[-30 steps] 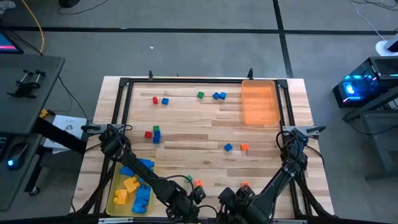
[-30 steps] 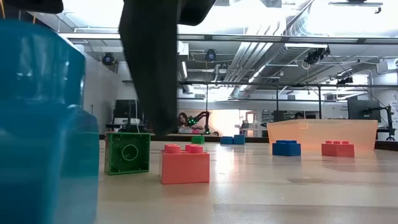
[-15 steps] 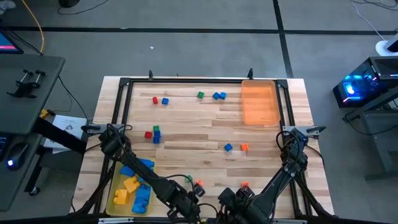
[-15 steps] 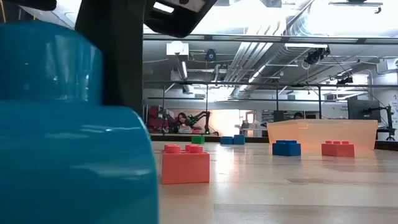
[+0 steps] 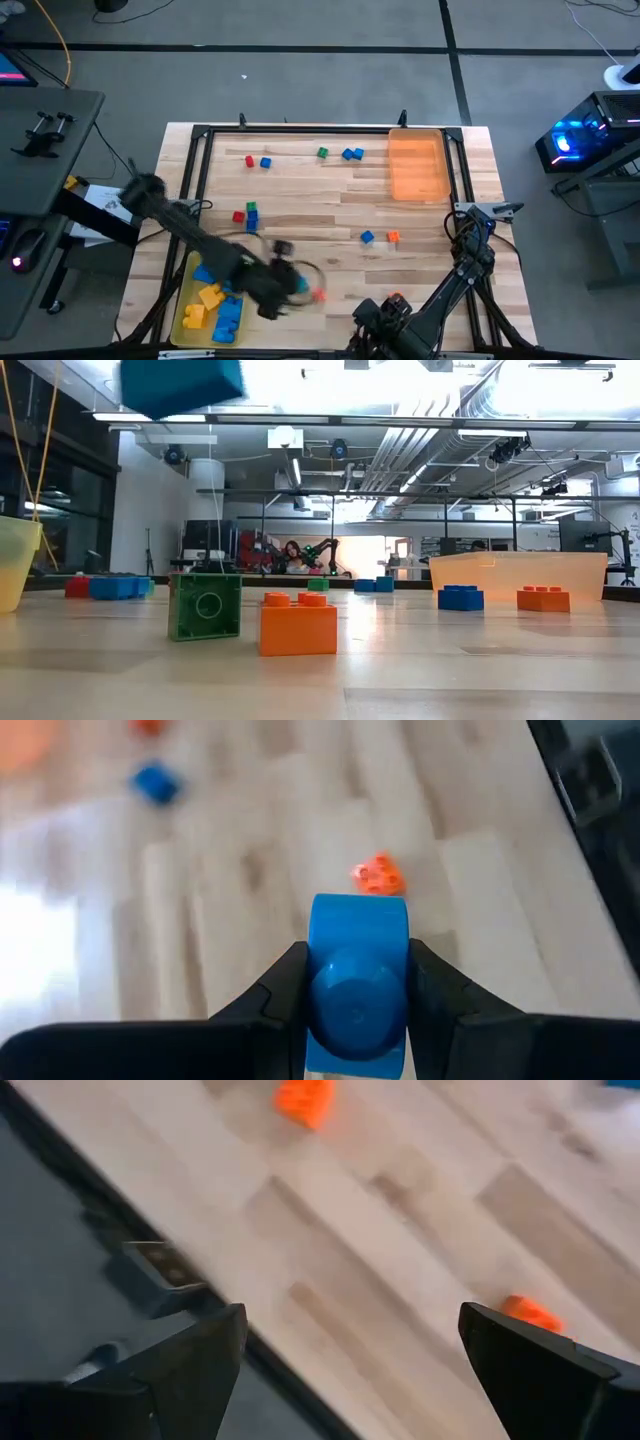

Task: Sort blocks by size
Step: Put the large blue game piece into the yellow bin, then put the small blue game piece into the orange bin

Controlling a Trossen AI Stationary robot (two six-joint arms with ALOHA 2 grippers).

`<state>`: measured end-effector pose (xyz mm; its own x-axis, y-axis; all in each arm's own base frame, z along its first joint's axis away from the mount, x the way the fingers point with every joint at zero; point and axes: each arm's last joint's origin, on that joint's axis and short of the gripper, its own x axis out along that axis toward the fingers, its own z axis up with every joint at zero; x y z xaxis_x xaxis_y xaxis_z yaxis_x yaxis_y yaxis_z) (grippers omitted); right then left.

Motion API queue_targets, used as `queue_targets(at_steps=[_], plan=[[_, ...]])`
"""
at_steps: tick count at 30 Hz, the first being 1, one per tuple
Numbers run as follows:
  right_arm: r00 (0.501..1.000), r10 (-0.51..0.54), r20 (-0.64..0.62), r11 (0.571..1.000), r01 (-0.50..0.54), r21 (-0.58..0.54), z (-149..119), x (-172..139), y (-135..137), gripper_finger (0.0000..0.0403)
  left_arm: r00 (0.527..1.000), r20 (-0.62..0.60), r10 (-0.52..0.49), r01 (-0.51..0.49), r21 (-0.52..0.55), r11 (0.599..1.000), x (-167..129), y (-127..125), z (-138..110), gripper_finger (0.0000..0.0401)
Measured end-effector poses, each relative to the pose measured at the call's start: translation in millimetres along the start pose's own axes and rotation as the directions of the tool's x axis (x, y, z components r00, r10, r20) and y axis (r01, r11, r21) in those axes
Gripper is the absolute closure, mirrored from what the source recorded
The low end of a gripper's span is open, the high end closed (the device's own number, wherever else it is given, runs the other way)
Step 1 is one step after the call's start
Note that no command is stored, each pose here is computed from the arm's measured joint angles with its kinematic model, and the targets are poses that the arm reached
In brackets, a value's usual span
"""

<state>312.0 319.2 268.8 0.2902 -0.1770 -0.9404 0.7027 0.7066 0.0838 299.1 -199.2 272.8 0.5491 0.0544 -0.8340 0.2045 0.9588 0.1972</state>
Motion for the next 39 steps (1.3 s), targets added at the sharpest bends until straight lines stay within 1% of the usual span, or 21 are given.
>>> queue_targets(at_steps=[2, 3, 5, 6, 8, 10, 11, 13, 15, 18, 19, 21, 24, 27, 33, 36, 37, 39], plan=[[0.998, -0.055, 0.003, 0.998, 0.055, -0.007, 0, 0, -6, 0.0041, 0.998, 0.052, 0.026, -0.018, -0.148, 0.989, -19, -3, -23, 0.0312], [0.998, -0.068, 0.005, 0.998, 0.068, -0.013, 1, 0, -7, 0.0041, 0.997, 0.069, 0.03, -0.013, -0.23, 0.973, -27, -7, -38, 0.0312], [0.998, -0.058, 0.033, 0.996, 0.06, -0.073, 3, 0, -6, 0.0041, 0.995, 0.102, 0.021, 0.021, -0.388, 0.921, -40, -18, -67, 0.0313], [0.997, -0.058, 0.045, 0.993, 0.062, -0.102, 4, 1, -6, 0.0041, 0.993, 0.121, 0.008, 0.05, -0.471, 0.881, -46, -24, -81, 0.0313], [0.996, -0.068, 0.049, 0.986, 0.075, -0.148, 11, 4, -6, 0.0041, 0.99, 0.138, -0.04, 0.117, -0.62, 0.776, -59, -37, -105, 0.0313], [0.995, -0.078, 0.066, 0.973, 0.09, -0.212, 20, 7, -6, 0.0041, 0.988, 0.132, -0.081, 0.152, -0.728, 0.669, -69, -52, -123, 0.0313], [0.993, -0.083, 0.079, 0.966, 0.099, -0.239, 25, 9, -7, 0.0041, 0.988, 0.123, -0.097, 0.156, -0.763, 0.627, -74, -59, -130, 0.0313], [0.991, -0.093, 0.1, 0.946, 0.119, -0.301, 36, 13, -7, 0.0041, 0.989, 0.083, -0.119, 0.136, -0.821, 0.555, -84, -71, -141, 0.0313], [0.987, -0.104, 0.119, 0.92, 0.141, -0.364, 47, 16, -8, 0.0041, 0.989, -0.008, -0.147, 0.07, -0.855, 0.513, -89, -79, -150, 0.0313], [0.983, -0.118, 0.139, 0.876, 0.169, -0.451, 62, 20, -11, 0.0041, 0.969, -0.173, -0.176, -0.071, -0.879, 0.472, -89, -87, -162, 0.0313], [0.982, -0.119, 0.149, 0.864, 0.177, -0.472, 67, 19, -12, 0.0041, 0.958, -0.212, -0.191, -0.105, -0.885, 0.453, -89, -90, -165, 0.0313], [0.977, -0.115, 0.182, 0.845, 0.192, -0.499, 77, 14, -16, 0.0041, 0.935, -0.285, -0.211, -0.173, -0.887, 0.428, -85, -93, -168, 0.0311], [0.969, -0.091, 0.232, 0.829, 0.203, -0.522, 93, -3, -24, 0.0041, 0.913, -0.335, -0.231, -0.216, -0.88, 0.423, -79, -97, -169, 0.0282], [0.956, -0.058, 0.287, 0.83, 0.206, -0.518, 106, -26, -36, 0.0041, 0.905, -0.353, -0.238, -0.233, -0.879, 0.416, -76, -98, -167, 0.0239], [0.928, 0.009, 0.373, 0.862, 0.182, -0.473, 127, -71, -64, 0.0041, 0.908, -0.336, -0.249, -0.224, -0.894, 0.388, -75, -90, -160, 0.0156], [0.916, 0.027, 0.401, 0.875, 0.172, -0.453, 133, -86, -74, 0.0041, 0.91, -0.317, -0.267, -0.201, -0.901, 0.385, -77, -84, -155, 0.0129], [0.914, 0.034, 0.403, 0.878, 0.165, -0.45, 133, -89, -77, 0.0041, 0.915, -0.299, -0.27, -0.186, -0.907, 0.377, -79, -79, -152, 0.0123], [0.91, 0.043, 0.413, 0.884, 0.158, -0.441, 135, -95, -81, 0.0041, 0.945, -0.218, -0.246, -0.122, -0.928, 0.352, -84, -66, -144, 0.0116]])
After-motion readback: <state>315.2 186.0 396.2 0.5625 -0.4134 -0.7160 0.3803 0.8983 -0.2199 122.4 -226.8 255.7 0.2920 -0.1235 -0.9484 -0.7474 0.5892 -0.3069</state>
